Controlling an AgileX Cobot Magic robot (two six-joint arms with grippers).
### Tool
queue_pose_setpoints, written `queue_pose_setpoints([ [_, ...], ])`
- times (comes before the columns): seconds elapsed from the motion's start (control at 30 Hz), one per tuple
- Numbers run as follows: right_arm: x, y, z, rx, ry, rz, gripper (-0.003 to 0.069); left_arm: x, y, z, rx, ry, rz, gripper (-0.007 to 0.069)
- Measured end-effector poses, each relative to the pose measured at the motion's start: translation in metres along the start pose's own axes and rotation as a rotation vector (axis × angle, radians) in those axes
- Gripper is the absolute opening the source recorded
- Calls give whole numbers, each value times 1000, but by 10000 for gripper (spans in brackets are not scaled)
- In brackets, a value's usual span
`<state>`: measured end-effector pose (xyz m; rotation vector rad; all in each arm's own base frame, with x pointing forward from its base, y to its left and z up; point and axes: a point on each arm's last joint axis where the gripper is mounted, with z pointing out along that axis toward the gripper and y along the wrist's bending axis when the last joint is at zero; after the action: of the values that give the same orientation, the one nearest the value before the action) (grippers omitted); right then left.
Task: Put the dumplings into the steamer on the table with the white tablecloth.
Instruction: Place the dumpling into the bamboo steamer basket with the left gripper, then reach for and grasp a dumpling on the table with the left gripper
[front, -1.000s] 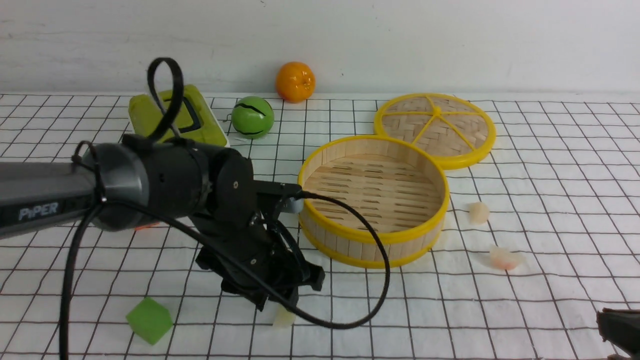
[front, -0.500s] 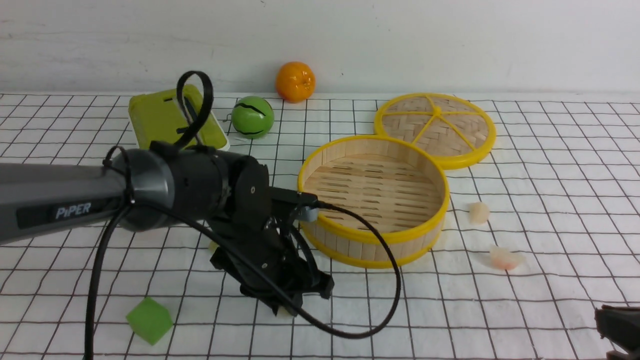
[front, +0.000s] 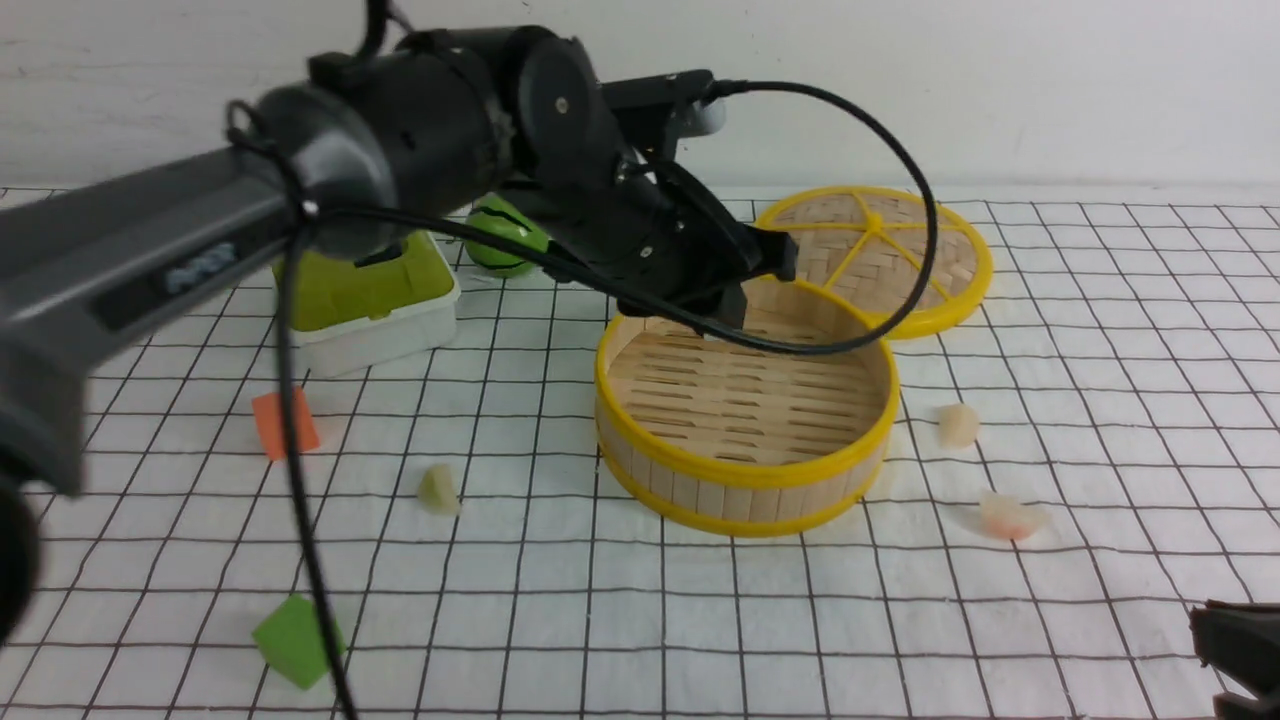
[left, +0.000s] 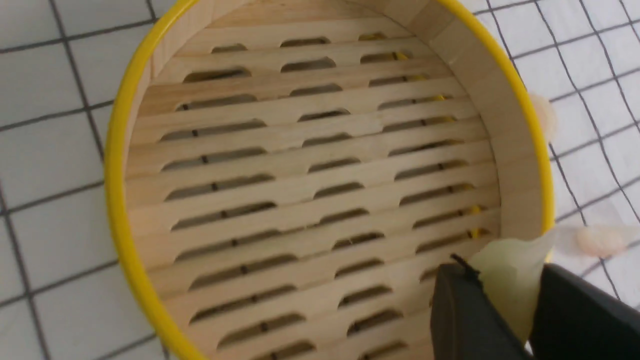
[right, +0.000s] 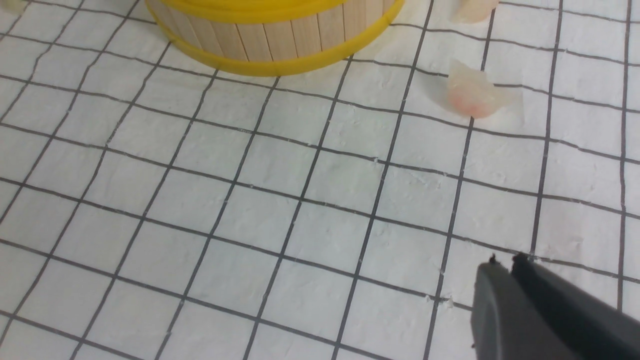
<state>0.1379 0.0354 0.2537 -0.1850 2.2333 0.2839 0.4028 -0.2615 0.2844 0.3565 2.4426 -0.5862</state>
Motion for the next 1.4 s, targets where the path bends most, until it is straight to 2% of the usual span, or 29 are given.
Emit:
queue_pose_setpoints([
  [0.07,0,0,0,0,0,0,31,-2,3,17,-17,21,-5,163],
  [0.1,0,0,0,0,0,1,31,-1,10,41,-61,61,-13,163],
  [0.13,0,0,0,0,0,1,31,-1,11,43,-67,65,-14,163],
  [0.23,0,0,0,0,0,1,31,5,27,80,-171,122,-34,163],
  [0.43,0,0,0,0,0,1,39,5,35,95,-229,127,-30,179],
  [0.5,0,0,0,0,0,1,41,3,34,94,-231,115,-28,215],
  [0.57,0,0,0,0,0,1,42,0,34,92,-231,98,-27,300],
  [0.6,0,0,0,0,0,1,43,0,34,92,-231,98,-27,300],
  [0.63,0,0,0,0,0,1,46,-2,33,90,-231,95,-31,345],
  [0.67,0,0,0,0,0,1,47,-2,33,89,-233,98,-32,355],
  [0.73,0,0,0,0,0,1,50,-8,29,77,-244,105,-36,391],
  [0.83,0,0,0,0,0,1,53,-25,20,33,-283,103,-22,402],
  [0.87,0,0,0,0,0,1,53,-26,20,32,-286,99,-19,402],
  [0.97,0,0,0,-2,0,4,59,-48,17,-38,-396,26,44,396],
  [1.0,0,0,0,-2,-1,5,59,-50,17,-45,-402,16,43,395],
  [1.07,0,1,0,-9,-2,19,61,-59,29,-78,-452,-31,30,392],
  [1.17,0,1,0,-16,-4,33,64,-53,60,-96,-461,12,-55,379],
  [1.23,0,2,0,-19,-5,39,68,-37,80,-95,-448,97,-126,364],
  [1.33,0,2,0,-19,-5,40,71,13,113,-68,-443,300,-225,349],
  [1.4,0,2,0,-19,-5,40,70,34,124,-52,-441,331,-249,344],
])
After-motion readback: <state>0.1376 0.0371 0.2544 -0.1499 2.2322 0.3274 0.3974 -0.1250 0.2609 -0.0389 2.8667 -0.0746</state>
